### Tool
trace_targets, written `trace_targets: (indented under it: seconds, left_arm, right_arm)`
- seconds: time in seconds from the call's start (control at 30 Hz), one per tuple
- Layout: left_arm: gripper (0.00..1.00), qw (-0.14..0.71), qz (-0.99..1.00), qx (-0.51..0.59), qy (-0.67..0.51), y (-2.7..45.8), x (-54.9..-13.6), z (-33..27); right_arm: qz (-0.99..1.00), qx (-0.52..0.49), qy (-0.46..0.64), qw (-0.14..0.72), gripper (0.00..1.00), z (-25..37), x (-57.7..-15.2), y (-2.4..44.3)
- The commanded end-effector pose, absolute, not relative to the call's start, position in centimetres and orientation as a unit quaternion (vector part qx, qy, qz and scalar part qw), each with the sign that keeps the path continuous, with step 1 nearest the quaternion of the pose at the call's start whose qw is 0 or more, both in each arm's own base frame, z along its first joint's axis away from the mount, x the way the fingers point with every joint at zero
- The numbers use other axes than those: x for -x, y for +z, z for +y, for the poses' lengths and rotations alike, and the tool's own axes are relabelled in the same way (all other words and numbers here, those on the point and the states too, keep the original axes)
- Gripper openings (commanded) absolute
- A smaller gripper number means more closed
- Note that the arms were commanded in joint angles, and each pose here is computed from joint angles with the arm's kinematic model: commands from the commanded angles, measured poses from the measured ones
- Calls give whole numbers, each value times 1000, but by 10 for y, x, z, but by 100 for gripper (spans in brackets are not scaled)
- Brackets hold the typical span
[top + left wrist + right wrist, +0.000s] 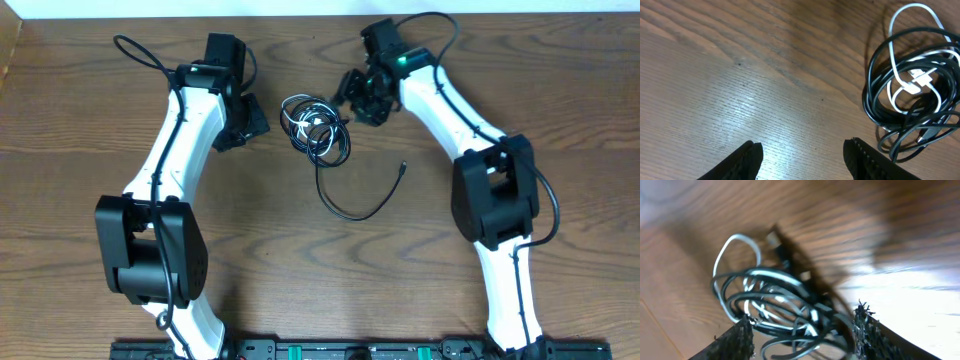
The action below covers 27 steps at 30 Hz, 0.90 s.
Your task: Untangle cables
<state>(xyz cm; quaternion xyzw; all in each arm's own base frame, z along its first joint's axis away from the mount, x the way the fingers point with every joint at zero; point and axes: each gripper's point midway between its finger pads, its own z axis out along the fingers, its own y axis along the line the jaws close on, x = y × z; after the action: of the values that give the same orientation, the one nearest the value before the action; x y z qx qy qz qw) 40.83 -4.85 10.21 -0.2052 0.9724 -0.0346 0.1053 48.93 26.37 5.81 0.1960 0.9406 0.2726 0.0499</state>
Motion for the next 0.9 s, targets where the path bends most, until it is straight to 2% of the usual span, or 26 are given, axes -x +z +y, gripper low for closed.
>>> trace_targets:
  seconds: [0.0,0.37,0.57,0.6,0.73,0.87]
  left_arm:
    - [59,96,974,204,-25,96,-404,-48]
    - [59,96,974,204,-25,96,-404,-48]
    - [59,96,974,204,-25,96,-404,-48]
    - [98,96,974,204,-25,96,-404,-48]
    - [98,96,974,204,-25,96,-404,-48]
    - [98,96,974,204,-25,96,-404,-48]
  right_arm:
    - [931,-230,282,28,63,247,-492,55]
    - [920,-248,304,-13,54,271,-477,59]
    - [932,-236,276,4,49,285,-469,53]
    - [932,-235,275,4,46,287,-468,53]
    - [934,-246,258,15,32,287,-468,50]
    - [932,-269,242,25,28,282,-471,47]
